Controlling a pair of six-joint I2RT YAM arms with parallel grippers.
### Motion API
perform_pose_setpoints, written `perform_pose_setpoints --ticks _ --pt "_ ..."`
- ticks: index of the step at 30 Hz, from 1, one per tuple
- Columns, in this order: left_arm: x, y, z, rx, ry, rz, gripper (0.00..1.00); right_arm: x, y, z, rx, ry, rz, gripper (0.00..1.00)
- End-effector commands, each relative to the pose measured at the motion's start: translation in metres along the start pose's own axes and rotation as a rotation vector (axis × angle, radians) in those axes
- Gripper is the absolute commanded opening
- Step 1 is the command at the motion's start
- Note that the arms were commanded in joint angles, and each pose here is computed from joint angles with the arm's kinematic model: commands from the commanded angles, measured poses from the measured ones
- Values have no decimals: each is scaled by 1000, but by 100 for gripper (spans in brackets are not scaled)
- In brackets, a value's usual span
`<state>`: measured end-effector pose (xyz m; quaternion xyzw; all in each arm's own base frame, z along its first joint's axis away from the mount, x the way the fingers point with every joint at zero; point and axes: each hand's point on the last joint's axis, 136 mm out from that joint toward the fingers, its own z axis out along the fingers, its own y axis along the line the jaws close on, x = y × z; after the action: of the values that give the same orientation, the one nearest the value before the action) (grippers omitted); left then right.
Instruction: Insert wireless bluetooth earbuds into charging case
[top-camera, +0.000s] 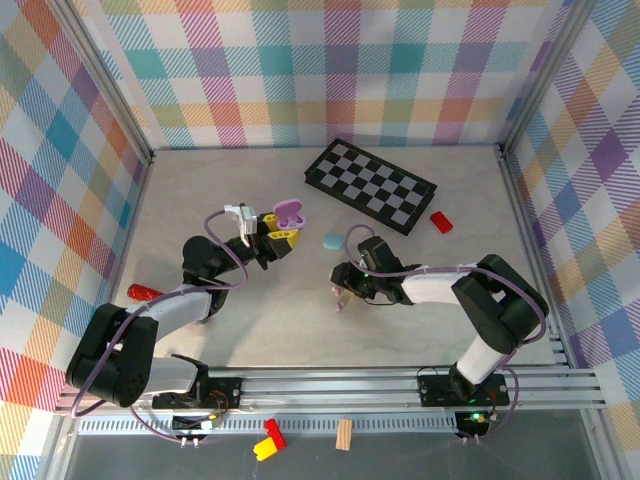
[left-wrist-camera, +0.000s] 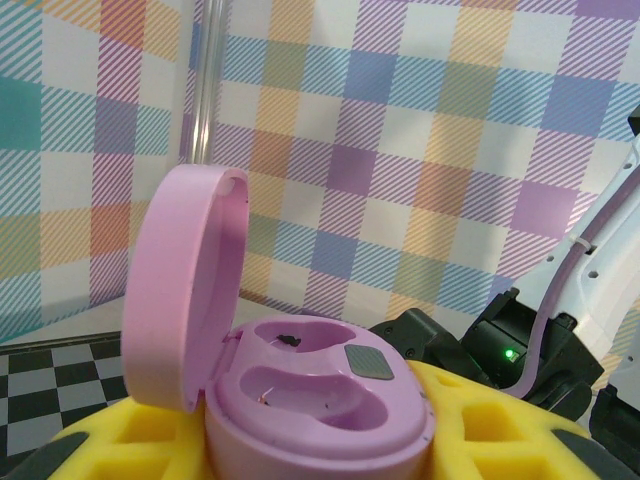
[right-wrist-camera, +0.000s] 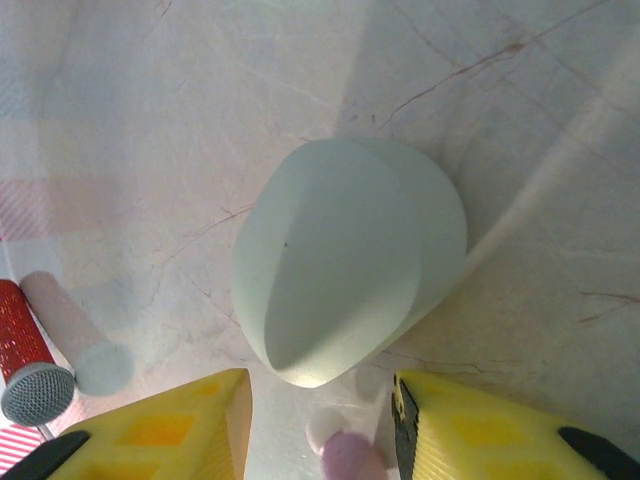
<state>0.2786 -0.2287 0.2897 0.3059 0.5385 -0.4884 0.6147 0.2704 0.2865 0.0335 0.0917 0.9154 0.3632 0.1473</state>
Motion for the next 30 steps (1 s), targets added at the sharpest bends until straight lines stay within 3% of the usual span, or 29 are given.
perform_pose_setpoints --ticks 1,12,20,30 --pt "-12 -3 -2 22 -28 54 32 3 -1 -1 12 26 -110 42" --pt "-11 1 -2 8 -28 51 32 23 4 -24 9 100 -245 42" --pt "-10 0 -2 12 -27 49 32 41 14 -19 -41 246 -401 49" --pt "-10 -1 -4 8 -28 49 32 59 5 -7 -52 369 -399 48"
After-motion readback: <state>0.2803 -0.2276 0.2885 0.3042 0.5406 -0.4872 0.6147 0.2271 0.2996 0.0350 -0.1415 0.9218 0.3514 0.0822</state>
